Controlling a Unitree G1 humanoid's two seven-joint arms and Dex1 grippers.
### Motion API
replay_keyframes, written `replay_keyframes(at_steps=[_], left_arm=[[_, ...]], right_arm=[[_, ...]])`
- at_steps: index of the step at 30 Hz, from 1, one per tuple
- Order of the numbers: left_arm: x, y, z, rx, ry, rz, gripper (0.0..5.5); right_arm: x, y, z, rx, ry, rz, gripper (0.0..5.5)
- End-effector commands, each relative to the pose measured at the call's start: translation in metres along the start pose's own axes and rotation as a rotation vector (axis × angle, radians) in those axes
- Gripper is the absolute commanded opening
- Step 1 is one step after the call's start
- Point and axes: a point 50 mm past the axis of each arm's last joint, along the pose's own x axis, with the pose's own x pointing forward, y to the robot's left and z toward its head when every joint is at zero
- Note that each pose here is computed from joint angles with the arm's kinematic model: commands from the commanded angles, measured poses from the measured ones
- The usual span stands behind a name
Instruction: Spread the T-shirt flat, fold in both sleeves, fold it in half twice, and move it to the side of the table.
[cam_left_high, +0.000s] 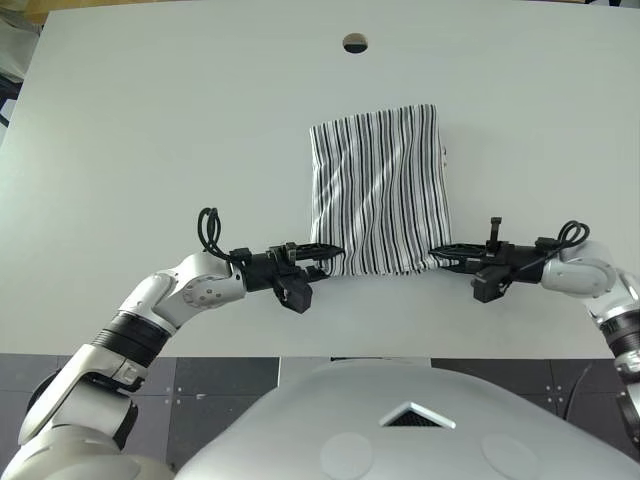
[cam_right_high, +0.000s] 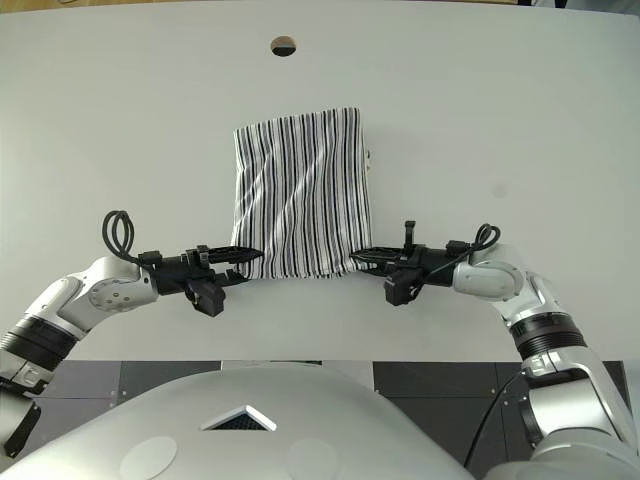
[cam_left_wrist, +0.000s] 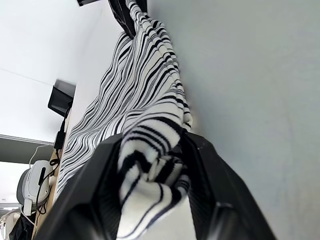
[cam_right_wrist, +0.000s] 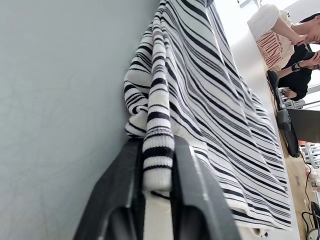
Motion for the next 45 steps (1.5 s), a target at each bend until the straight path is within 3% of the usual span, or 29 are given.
replay_keyframes(at_steps=[1,6,8,13,18,23,28,45], left_arm=[[-0.005,-0.019,-0.007,-0.027,0.061,-0.108,1.24],[-0.005,-0.016,-0.009,-0.036,0.059,-0.101,0.58],[-0.006,-0.012,-0.005,-0.086,0.029,-0.075,0.33],[-0.022,-0.002,0.029,-0.446,-0.123,-0.142,0.23],[-0.042,0.01,0.048,-0.677,-0.196,-0.261,0.23],[-0.048,0.024,0.062,-0.765,-0.287,-0.229,0.23],[-0.047,0.032,0.057,-0.791,-0.279,-0.182,0.23],[-0.032,0.063,-0.035,-0.753,-0.059,0.208,0.23]], right_arm=[[0.003,0.022,-0.007,0.066,0.067,0.14,0.1],[0.002,0.019,-0.001,0.148,0.017,0.104,0.1],[-0.004,0.017,0.003,0.299,-0.002,0.106,0.1],[-0.026,0.003,0.025,0.678,-0.168,0.166,0.1],[-0.039,-0.007,0.038,0.829,-0.283,0.183,0.1],[-0.043,-0.007,0.046,0.866,-0.318,0.193,0.1],[-0.042,-0.014,0.045,0.835,-0.327,0.135,0.1],[-0.008,-0.088,-0.003,0.567,-0.193,-0.348,0.1]])
